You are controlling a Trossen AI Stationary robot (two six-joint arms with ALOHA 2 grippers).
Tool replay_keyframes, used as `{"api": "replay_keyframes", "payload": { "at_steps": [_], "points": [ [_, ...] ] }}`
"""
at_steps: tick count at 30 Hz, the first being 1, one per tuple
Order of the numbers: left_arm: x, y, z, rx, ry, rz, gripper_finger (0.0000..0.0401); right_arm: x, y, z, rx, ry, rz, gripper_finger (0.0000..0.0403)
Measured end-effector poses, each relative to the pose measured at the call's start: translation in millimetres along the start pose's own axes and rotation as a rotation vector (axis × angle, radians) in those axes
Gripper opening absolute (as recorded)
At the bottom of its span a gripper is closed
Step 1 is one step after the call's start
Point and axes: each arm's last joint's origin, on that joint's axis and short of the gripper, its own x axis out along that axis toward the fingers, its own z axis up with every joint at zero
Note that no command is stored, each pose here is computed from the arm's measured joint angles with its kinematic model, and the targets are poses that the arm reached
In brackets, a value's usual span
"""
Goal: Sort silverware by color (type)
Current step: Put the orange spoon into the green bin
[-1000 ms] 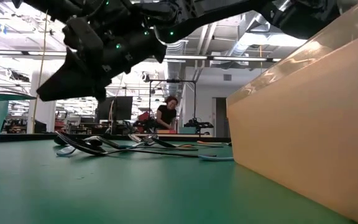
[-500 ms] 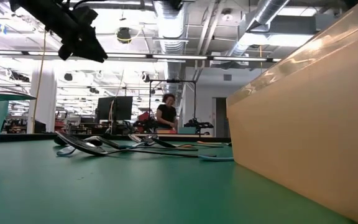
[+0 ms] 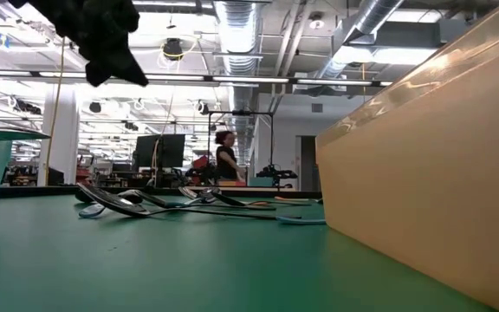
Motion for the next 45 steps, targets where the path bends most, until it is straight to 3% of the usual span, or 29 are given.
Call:
{"api": "replay_keyframes", "payload": {
  "at_steps": [9, 16, 30, 35, 45],
  "points": [
    [42.1, -26.3, -24.1, 0.015, 0.271, 0.043, 0.0, 11.8, 2.8, -2.5, 0.028, 0.028, 0.004, 0.0081],
    [53.7, -39.7, -49.6, 0.096, 0.491, 0.071, 0.0, 25.2, 5.5, -5.2, -0.019, 0.054, 0.008, 0.0082],
    [65.7, -64.9, -76.4, 0.125, 0.759, -0.116, 0.0, 24.7, 5.4, -5.0, -0.022, 0.053, 0.008, 0.0082],
    [65.6, -75.4, -78.2, 0.146, 0.788, -0.159, 0.0, 24.7, 5.4, -5.0, -0.032, 0.053, 0.008, 0.0082],
    [37.7, -117.4, -41.2, 0.224, 0.673, -0.338, 0.0, 23.8, 10.1, -4.3, -0.061, 0.049, 0.024, 0.0082]
  ]
}}
